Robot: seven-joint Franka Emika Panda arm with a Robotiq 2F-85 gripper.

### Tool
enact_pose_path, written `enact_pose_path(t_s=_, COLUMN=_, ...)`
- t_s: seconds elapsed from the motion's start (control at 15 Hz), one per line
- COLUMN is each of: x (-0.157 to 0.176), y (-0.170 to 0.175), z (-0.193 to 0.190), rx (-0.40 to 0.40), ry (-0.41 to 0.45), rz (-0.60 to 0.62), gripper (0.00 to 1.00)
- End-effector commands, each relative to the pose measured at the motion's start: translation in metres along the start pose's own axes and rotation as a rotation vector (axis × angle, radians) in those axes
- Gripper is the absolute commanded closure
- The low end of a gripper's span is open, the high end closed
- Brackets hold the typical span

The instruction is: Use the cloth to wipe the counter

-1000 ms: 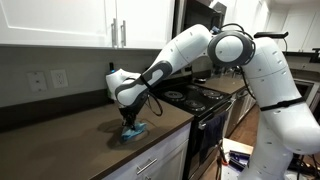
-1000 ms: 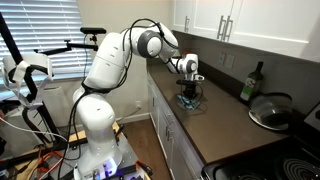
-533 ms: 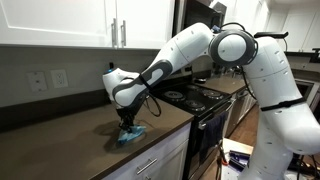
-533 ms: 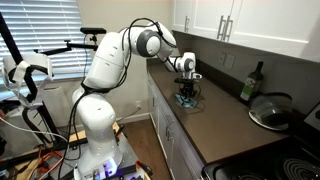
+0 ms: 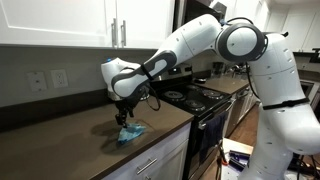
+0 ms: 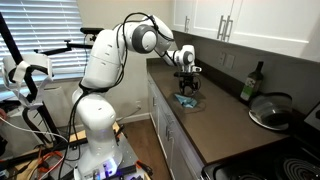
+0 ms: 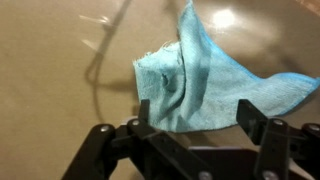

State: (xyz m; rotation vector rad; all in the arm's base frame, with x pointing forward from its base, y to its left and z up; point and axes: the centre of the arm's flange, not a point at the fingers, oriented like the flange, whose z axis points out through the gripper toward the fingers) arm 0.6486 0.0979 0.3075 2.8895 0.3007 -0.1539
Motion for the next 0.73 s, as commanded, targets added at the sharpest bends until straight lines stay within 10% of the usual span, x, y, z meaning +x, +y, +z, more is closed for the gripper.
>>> enact_pose_path(t_s=0.0, x=-0.018, y=0.012, z=-0.034, rx=0.059, ry=0.066, rz=-0.028, gripper=0.00)
enact_pose_path(t_s=0.67, x=-0.024, y=0.027, z=-0.077, rx=0.094, ry=0.162, rz=0.007, gripper=0.00)
